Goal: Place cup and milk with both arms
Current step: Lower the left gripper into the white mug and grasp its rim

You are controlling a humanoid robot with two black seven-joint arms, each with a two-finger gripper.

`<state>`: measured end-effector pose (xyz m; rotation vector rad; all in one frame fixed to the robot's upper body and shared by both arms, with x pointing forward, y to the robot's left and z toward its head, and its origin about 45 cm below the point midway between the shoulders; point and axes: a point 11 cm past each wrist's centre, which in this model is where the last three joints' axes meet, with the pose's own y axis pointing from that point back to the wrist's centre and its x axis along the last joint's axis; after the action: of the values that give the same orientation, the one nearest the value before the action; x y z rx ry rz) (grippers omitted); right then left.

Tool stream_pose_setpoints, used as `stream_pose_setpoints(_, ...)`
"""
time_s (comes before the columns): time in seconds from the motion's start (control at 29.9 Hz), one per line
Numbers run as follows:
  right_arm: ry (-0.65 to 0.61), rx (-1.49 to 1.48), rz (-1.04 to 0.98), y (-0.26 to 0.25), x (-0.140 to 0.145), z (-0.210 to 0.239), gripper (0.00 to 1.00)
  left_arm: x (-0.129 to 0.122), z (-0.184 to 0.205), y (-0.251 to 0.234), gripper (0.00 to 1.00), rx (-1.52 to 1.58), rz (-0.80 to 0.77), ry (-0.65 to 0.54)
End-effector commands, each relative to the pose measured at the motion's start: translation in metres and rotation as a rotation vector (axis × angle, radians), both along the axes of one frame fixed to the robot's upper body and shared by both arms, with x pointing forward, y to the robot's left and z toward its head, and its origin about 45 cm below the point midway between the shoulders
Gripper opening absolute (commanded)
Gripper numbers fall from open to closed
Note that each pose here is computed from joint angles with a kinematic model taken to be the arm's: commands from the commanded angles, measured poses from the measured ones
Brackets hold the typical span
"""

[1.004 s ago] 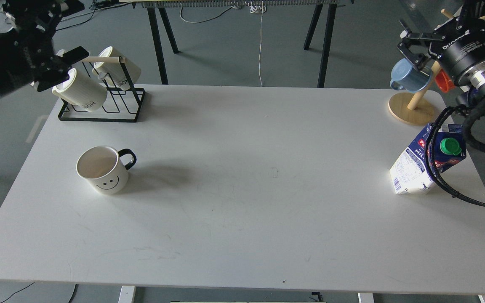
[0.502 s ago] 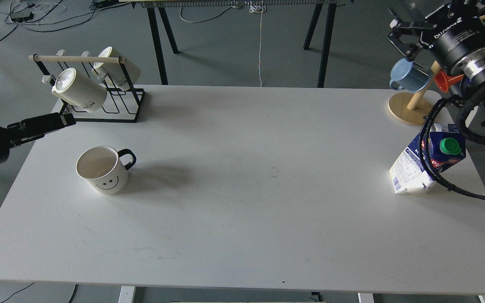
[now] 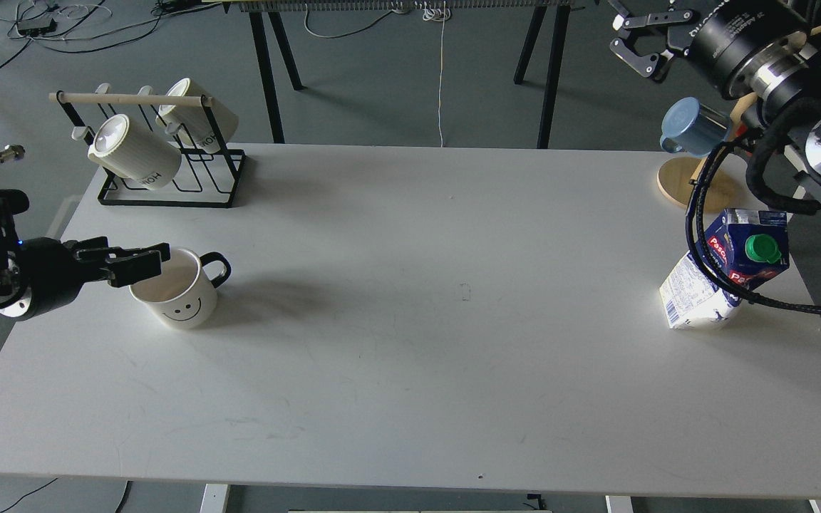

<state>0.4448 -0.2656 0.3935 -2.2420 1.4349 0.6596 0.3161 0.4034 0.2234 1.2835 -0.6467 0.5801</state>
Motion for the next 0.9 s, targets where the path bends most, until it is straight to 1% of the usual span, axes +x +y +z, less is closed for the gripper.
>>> stream_pose_setpoints(0.0, 0.002, -0.004, -0.002, -0.001, 0.000, 0.000, 0.99, 0.003, -0.007, 0.000, 1.00, 0.015, 0.002, 0.004)
stream_pose_setpoints(0.13, 0.000, -0.001, -0.003, -0.001, 0.000, 0.001, 0.99, -0.001, -0.016, 0.010, 0.99, 0.038, 0.022, 0.028)
stream_pose_setpoints(0.4, 0.005, -0.003, 0.001, 0.001, 0.001, -0.002, 0.99, 0.005, -0.035, 0.008, 0.99, 0.030, 0.040, 0.046)
stream_pose_setpoints(0.6, 0.012, -0.006, 0.000, 0.001, 0.000, -0.005, 0.99, 0.010, -0.046, 0.016, 0.98, 0.058, 0.056, 0.049)
stream_pose_setpoints(0.87, 0.020, -0.006, 0.002, 0.001, 0.000, -0.009, 0.99, 0.007, -0.058, 0.027, 0.96, 0.075, 0.091, 0.077)
